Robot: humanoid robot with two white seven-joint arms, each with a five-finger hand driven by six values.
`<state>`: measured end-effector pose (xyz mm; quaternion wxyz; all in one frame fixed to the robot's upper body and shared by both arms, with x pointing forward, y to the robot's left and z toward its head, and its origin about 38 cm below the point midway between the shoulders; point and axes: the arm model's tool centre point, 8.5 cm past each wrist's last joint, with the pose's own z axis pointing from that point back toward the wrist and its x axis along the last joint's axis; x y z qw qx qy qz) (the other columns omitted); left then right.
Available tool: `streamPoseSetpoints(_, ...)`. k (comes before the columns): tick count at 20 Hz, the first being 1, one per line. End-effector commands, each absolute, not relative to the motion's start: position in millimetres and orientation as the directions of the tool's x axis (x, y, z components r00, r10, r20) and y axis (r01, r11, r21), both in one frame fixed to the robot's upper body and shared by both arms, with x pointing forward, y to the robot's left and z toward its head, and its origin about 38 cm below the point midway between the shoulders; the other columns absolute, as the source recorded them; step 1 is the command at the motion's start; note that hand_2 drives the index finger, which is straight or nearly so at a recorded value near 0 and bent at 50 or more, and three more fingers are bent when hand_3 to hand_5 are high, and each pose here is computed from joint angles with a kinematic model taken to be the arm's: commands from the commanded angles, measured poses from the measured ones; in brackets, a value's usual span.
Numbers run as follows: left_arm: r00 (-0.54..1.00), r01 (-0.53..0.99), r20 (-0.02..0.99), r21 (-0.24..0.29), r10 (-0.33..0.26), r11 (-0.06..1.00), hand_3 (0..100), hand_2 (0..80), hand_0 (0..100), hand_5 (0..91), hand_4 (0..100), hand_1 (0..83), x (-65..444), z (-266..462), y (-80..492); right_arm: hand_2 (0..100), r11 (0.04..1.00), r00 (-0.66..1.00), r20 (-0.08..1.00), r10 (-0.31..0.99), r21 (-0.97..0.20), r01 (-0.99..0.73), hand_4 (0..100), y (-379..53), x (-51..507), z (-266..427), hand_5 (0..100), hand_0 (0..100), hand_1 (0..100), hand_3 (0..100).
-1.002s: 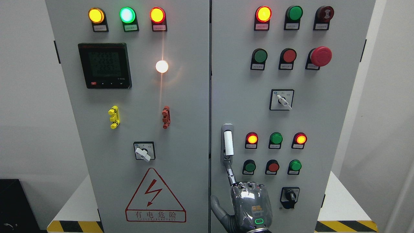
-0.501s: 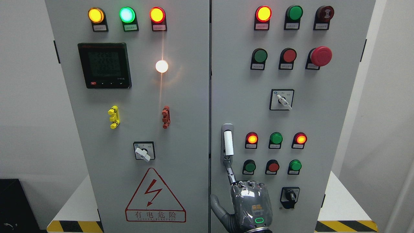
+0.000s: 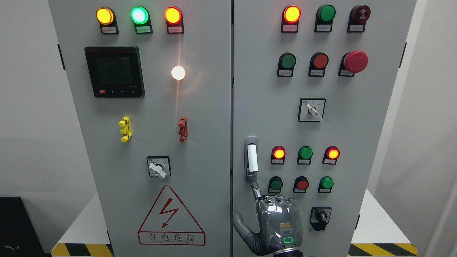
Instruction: Release door handle
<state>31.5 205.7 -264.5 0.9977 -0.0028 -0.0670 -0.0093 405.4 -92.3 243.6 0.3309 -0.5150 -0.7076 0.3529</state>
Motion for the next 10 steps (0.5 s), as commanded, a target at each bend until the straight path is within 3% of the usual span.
streamPoseSetpoints(1,0.993,0.017,0.118,-0.004,-0.016,1.000,0,0.0,12,0.0,0,55.6,21,-265,206,21,0.235,-0.262,0.106,0.959,-0.814,0.531,100,-93,398,257,100,39,26,100)
streamPoseSetpoints(10,0.993,0.017,0.118,-0.004,-0.016,1.000,0,0.0,12,0.0,0,55.6,21,-265,206,37,0.242,-0.264,0.114,0.958,-0.816,0.525,100,-98,384,250,100,39,26,100)
